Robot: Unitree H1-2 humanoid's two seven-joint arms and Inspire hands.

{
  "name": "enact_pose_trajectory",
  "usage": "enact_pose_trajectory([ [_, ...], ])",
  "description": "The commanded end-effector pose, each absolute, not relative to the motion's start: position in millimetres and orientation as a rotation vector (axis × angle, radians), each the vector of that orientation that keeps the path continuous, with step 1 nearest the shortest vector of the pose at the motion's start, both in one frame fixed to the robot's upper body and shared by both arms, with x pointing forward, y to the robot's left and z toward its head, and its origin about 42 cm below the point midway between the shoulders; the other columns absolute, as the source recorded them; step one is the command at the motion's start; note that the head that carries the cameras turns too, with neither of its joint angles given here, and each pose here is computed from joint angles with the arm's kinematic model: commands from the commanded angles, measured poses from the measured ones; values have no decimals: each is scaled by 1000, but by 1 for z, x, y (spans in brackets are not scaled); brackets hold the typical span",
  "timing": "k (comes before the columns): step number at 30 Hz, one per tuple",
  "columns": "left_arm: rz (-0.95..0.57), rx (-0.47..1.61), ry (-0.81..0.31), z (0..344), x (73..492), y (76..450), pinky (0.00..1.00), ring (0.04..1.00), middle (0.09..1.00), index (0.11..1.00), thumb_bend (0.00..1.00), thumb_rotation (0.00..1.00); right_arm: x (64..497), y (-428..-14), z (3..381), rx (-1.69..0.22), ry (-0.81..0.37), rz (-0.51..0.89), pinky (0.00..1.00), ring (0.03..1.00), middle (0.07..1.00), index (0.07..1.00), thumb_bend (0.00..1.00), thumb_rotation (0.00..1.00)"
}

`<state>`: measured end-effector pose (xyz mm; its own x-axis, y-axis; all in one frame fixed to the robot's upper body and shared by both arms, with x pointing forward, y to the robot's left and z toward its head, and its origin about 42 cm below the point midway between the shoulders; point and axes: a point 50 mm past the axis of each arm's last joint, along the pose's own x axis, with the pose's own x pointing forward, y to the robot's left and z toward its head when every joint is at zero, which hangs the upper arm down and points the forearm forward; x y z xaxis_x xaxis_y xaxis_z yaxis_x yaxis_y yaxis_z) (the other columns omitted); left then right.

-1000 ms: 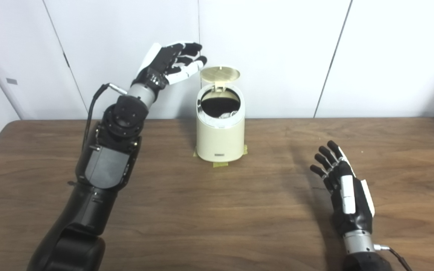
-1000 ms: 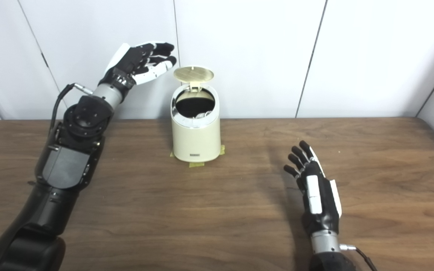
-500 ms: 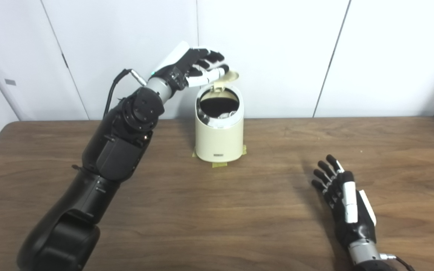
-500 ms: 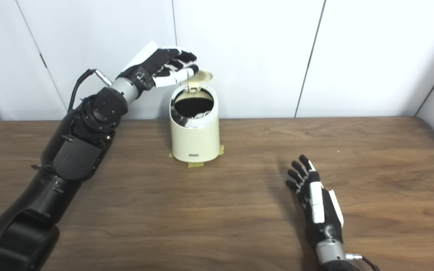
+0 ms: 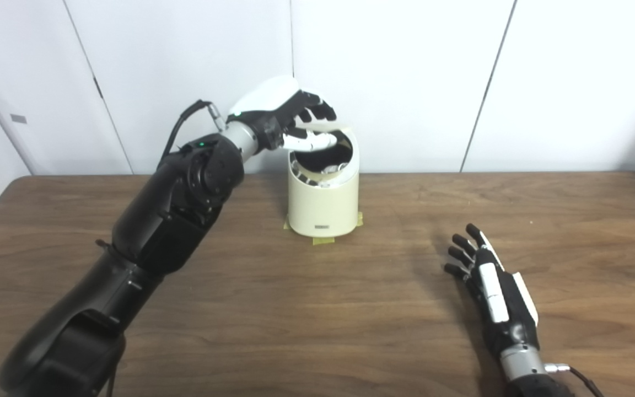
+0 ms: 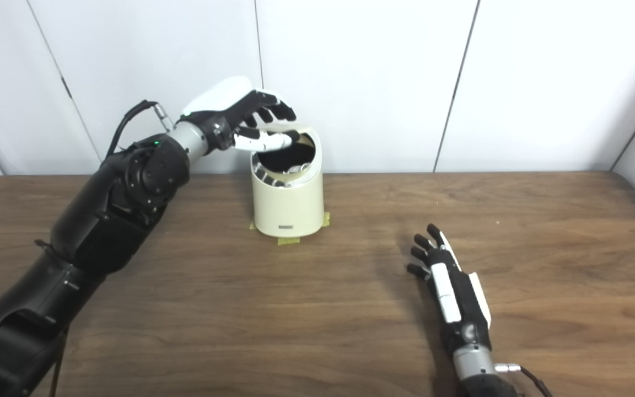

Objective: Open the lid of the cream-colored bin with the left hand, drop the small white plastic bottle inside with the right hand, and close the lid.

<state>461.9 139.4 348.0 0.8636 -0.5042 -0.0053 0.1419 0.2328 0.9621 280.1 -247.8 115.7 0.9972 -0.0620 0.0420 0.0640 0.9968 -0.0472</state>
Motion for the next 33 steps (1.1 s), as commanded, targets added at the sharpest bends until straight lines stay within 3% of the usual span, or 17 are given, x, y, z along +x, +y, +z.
enact_pose_trajectory([
  [1, -414, 1351, -433, 375, 459, 140, 741, 820, 827, 762, 552, 578, 284, -249, 117, -58, -51, -65, 785, 867, 886, 958, 566, 959],
  [4, -434, 1446, -442, 370, 455, 140, 725, 813, 820, 773, 564, 623, 284, -249, 117, -44, -52, -66, 799, 873, 890, 959, 602, 955],
  [13, -509, 1583, -411, 341, 452, 140, 735, 808, 797, 765, 569, 618, 282, -253, 119, -30, -60, -68, 793, 865, 882, 957, 596, 936],
  [28, -561, 1637, -377, 314, 444, 147, 727, 806, 797, 763, 576, 637, 278, -253, 123, -32, -57, -70, 789, 865, 877, 956, 562, 921],
  [33, -543, 1779, -371, 302, 438, 143, 763, 812, 800, 774, 575, 745, 277, -254, 124, -38, -58, -70, 788, 863, 877, 959, 555, 929],
])
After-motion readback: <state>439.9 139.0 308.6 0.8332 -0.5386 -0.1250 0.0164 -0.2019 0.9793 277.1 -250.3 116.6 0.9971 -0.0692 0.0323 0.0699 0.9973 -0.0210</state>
